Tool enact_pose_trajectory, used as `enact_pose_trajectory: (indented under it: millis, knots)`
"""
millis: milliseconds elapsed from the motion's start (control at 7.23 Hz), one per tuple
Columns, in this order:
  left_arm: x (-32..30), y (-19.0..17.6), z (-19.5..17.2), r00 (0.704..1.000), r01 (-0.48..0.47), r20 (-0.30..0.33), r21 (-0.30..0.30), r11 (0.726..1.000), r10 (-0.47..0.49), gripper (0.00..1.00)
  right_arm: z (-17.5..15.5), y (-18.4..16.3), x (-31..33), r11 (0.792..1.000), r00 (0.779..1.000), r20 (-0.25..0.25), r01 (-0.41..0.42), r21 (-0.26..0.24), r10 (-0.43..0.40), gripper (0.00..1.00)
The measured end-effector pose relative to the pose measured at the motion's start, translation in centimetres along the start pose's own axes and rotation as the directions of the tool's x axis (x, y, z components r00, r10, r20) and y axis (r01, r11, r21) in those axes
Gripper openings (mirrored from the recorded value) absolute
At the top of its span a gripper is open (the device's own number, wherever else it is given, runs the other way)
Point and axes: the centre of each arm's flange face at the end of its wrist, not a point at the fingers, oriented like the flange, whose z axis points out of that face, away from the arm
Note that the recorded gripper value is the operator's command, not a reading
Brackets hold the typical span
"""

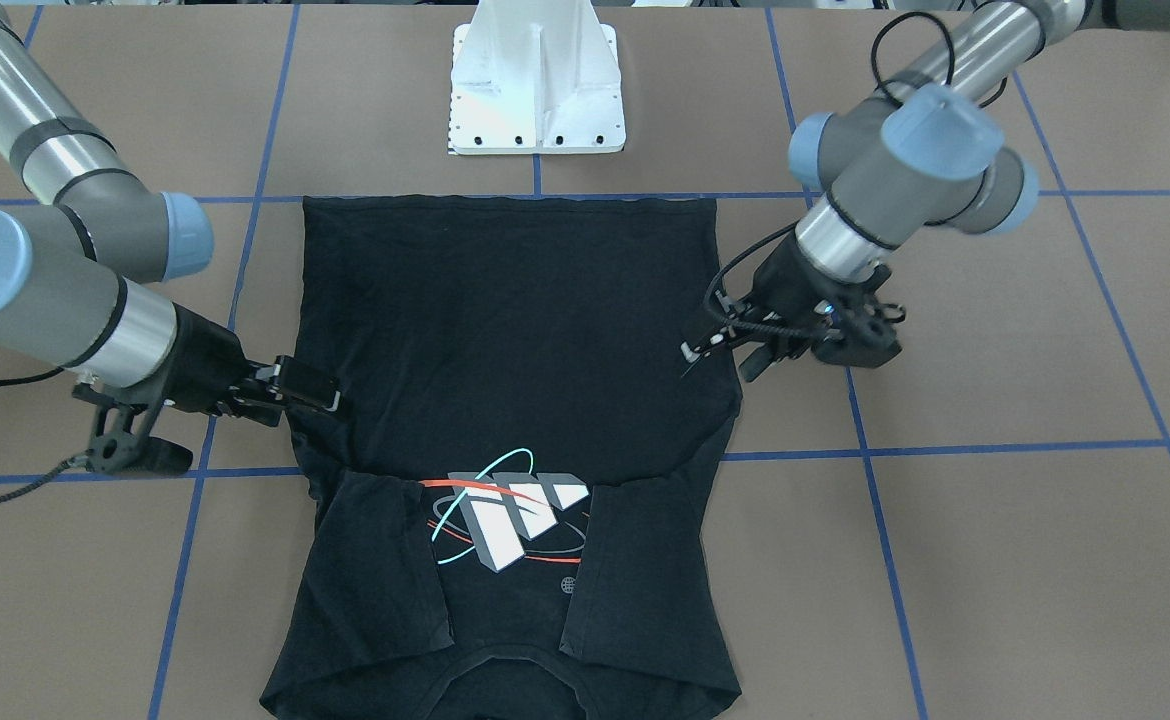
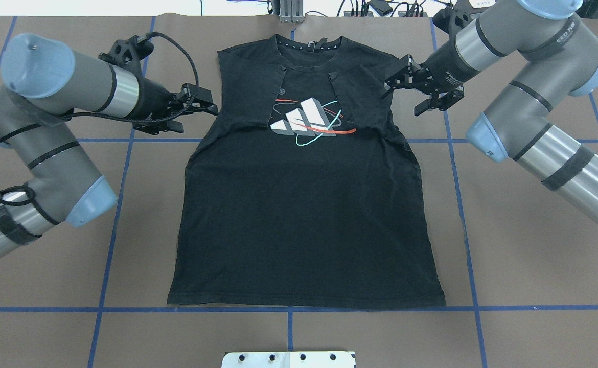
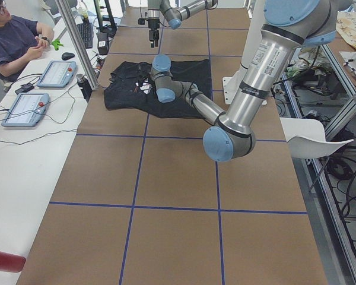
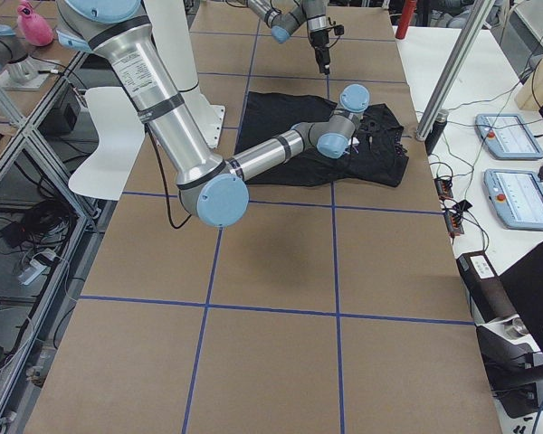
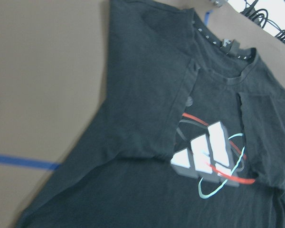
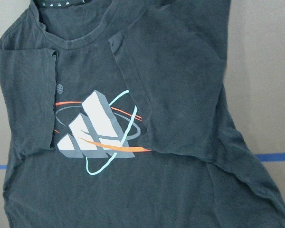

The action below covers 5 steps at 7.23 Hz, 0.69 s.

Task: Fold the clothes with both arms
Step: 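Release the sleeves and move both grippers toward the shirt's hem corners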

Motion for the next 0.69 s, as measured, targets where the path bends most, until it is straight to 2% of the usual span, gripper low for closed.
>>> enact_pose_trajectory:
  millis: [138, 277, 415, 692]
  knots:
    - [-2.7, 1.8, -2.5, 1.000, 0.005, 0.016, -0.010, 1.000, -0.005, 1.00, -0.9, 2.6, 2.3, 1.000, 1.000, -0.003, -0.001, 0.010, 0.001, 1.00]
    - [-4.9, 3.3, -4.5, 1.000, 0.008, 0.028, -0.018, 1.000, -0.007, 1.00, -1.3, 5.5, 4.0, 1.000, 1.000, -0.005, 0.004, -0.006, -0.004, 1.00]
    - [-6.2, 4.1, -5.6, 0.999, 0.010, 0.035, -0.021, 1.000, -0.009, 1.00, -0.7, 8.4, 5.3, 0.999, 1.000, -0.014, 0.010, -0.043, -0.010, 1.00]
    - [-6.9, 4.7, -6.4, 0.999, 0.010, 0.038, -0.020, 1.000, -0.009, 1.00, 2.1, 13.4, 8.2, 0.992, 0.998, -0.063, -0.006, -0.123, -0.002, 1.00]
